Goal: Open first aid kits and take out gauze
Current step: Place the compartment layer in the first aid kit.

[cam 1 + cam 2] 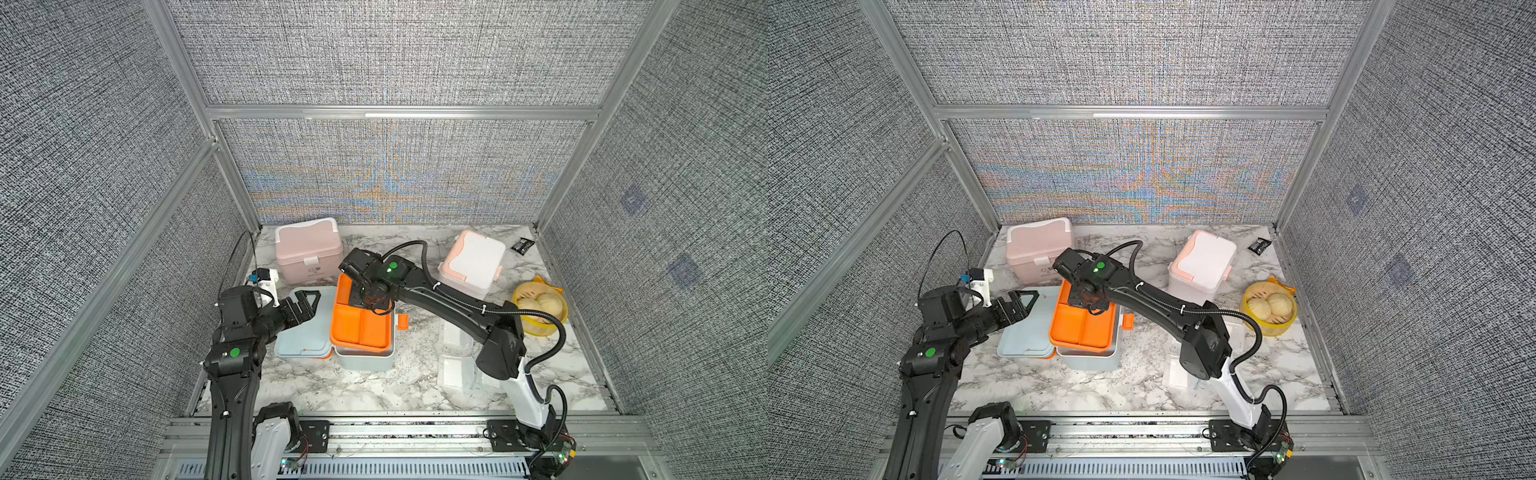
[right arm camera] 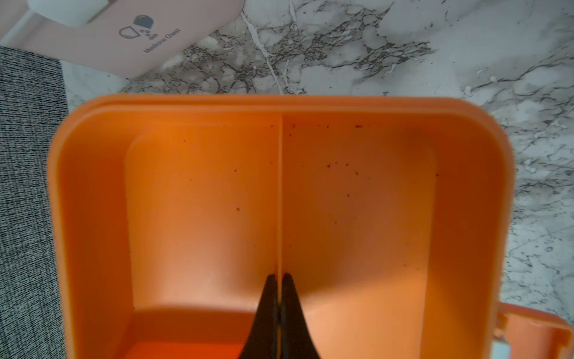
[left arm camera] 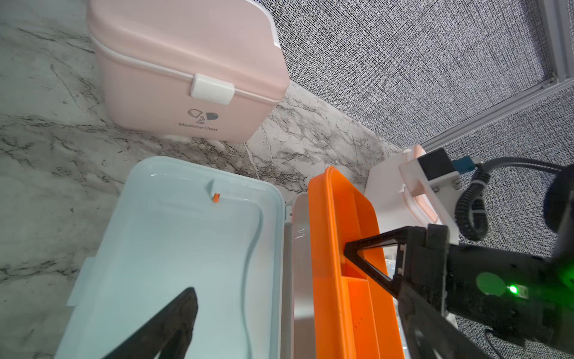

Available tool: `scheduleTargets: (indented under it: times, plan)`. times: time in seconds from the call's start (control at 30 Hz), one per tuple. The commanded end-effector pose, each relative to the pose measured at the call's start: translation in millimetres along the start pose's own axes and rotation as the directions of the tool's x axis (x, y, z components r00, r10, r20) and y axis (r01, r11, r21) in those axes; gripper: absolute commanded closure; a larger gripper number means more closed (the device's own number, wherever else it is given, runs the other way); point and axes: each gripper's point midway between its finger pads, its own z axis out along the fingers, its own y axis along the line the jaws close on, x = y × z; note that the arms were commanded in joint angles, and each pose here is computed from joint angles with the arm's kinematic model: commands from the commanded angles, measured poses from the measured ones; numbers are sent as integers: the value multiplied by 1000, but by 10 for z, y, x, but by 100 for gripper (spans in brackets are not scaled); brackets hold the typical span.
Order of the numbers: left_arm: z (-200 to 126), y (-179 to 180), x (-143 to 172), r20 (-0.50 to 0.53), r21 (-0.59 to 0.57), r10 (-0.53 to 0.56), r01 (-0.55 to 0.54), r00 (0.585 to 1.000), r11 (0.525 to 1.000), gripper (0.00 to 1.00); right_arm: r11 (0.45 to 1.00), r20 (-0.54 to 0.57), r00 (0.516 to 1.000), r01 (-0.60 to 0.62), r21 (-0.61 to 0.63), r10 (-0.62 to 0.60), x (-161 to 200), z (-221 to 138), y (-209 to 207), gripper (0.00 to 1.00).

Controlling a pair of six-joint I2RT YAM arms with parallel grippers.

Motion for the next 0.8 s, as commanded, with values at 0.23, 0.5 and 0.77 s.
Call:
scheduleTargets:
  times: [0.23, 0.5, 0.77]
  plan:
    - [-10, -17, -36, 11, 2, 15, -15, 1000, 1000, 0, 992, -12, 1000, -5, 127, 6, 56, 65, -248, 100]
    - [-5, -15, -32, 9, 2, 13, -13, 1000, 1000, 0, 987, -13, 1000, 13, 157, -11, 59, 100, -291, 100]
    - [-1, -6, -35, 9, 0, 11, -11, 1000, 1000, 0, 984, -24, 999, 28, 178, -24, 85, 174, -328, 100]
